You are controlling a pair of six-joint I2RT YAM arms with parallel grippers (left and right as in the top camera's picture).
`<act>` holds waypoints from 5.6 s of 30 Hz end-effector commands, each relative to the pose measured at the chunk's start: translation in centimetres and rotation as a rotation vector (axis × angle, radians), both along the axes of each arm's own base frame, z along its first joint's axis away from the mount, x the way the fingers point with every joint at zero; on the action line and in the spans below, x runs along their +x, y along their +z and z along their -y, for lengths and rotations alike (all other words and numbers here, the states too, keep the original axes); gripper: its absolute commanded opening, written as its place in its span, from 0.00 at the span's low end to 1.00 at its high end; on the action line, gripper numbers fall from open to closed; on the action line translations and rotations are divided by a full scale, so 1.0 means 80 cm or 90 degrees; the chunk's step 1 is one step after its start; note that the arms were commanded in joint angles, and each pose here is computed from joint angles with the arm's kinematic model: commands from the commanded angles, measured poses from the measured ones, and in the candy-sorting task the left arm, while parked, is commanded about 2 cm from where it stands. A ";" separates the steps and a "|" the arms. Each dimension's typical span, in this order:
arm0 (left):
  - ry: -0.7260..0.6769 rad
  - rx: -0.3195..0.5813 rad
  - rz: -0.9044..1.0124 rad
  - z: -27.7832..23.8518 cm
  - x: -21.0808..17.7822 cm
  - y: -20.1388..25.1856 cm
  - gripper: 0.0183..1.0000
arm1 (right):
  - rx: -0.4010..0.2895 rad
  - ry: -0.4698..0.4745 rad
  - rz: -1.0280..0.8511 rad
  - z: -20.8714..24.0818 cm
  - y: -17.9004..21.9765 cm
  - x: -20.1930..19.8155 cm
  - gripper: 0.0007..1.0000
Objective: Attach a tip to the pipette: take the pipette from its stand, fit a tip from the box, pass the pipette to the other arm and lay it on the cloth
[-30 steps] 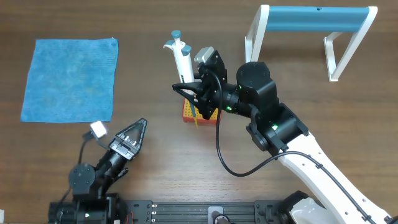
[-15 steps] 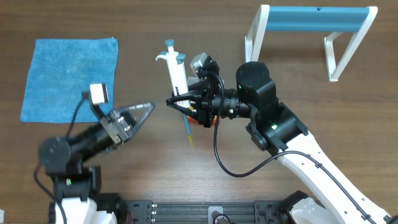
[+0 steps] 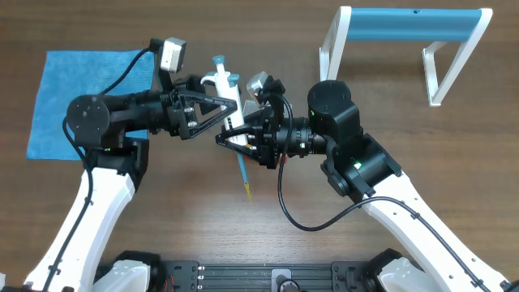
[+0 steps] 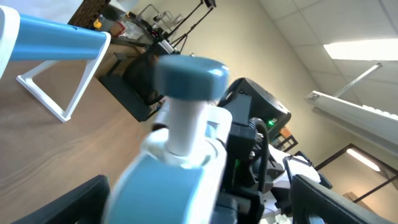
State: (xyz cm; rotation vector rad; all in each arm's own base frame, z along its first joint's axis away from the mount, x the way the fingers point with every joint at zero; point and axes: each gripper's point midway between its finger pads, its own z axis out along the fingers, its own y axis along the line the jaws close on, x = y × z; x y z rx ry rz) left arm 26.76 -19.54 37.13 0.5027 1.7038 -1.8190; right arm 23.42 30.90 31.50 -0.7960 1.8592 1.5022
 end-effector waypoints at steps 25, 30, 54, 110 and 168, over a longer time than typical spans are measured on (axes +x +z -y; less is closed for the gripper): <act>0.518 0.380 -0.696 -0.277 0.038 -0.388 0.01 | -0.323 -0.547 -0.201 0.303 -0.150 0.131 0.90; 0.522 0.535 -0.712 -0.305 0.020 -0.355 0.01 | -0.485 -0.683 -0.193 0.350 -0.174 0.128 0.90; 0.403 1.176 -0.171 -0.480 0.305 -0.297 0.01 | -0.472 -0.792 -0.245 0.373 -0.174 0.130 0.90; 0.621 0.832 -0.122 -0.395 0.191 -0.008 0.87 | -0.488 -0.736 -0.055 0.367 -0.131 0.156 0.95; 0.957 0.435 0.185 -0.275 -0.028 -0.269 0.88 | -0.656 -0.597 0.180 0.382 -0.281 -0.087 0.95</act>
